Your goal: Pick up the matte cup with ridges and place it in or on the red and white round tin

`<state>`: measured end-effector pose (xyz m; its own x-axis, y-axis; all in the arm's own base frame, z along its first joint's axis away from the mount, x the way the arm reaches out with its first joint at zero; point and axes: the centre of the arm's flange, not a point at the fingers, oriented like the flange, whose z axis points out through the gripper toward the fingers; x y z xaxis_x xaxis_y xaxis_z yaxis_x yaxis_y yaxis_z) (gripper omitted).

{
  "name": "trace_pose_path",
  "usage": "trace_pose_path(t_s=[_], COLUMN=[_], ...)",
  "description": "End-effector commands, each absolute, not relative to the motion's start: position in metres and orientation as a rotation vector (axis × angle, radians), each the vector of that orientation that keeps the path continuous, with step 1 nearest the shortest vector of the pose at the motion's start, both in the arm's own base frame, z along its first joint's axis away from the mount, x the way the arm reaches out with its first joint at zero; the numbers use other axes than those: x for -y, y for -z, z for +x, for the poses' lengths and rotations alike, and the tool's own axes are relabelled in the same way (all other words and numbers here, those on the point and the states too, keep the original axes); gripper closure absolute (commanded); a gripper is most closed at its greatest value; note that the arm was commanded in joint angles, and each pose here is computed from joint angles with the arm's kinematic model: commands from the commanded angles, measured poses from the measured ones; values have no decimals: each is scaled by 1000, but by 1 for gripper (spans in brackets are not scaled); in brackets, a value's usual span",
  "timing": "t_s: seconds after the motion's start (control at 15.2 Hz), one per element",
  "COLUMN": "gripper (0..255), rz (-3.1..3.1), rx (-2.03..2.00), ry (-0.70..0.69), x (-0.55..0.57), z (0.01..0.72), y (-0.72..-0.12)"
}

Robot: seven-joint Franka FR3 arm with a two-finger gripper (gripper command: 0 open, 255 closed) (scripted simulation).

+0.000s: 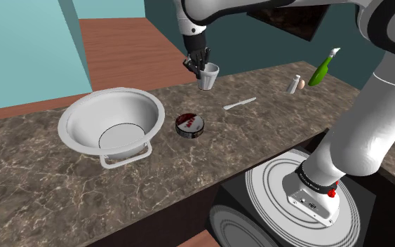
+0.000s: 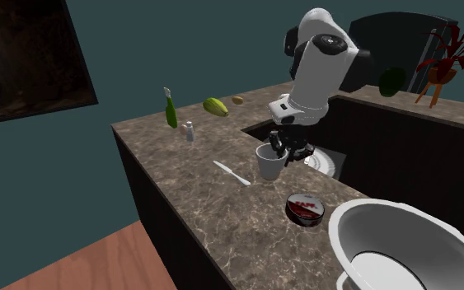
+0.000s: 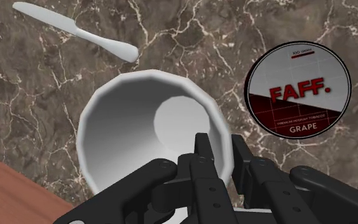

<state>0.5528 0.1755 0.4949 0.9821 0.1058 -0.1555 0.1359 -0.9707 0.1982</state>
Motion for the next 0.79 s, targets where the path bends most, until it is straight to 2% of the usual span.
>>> trace_pose_path(t_s=[0.0,0.53,0.73], gripper=[255,255,255], rz=[2919,2919,2919], rx=[-178,-178,-178], ry=[213,213,213], x=[-198,-297,-297], z=[542,499,499], y=[-498,-506,-490])
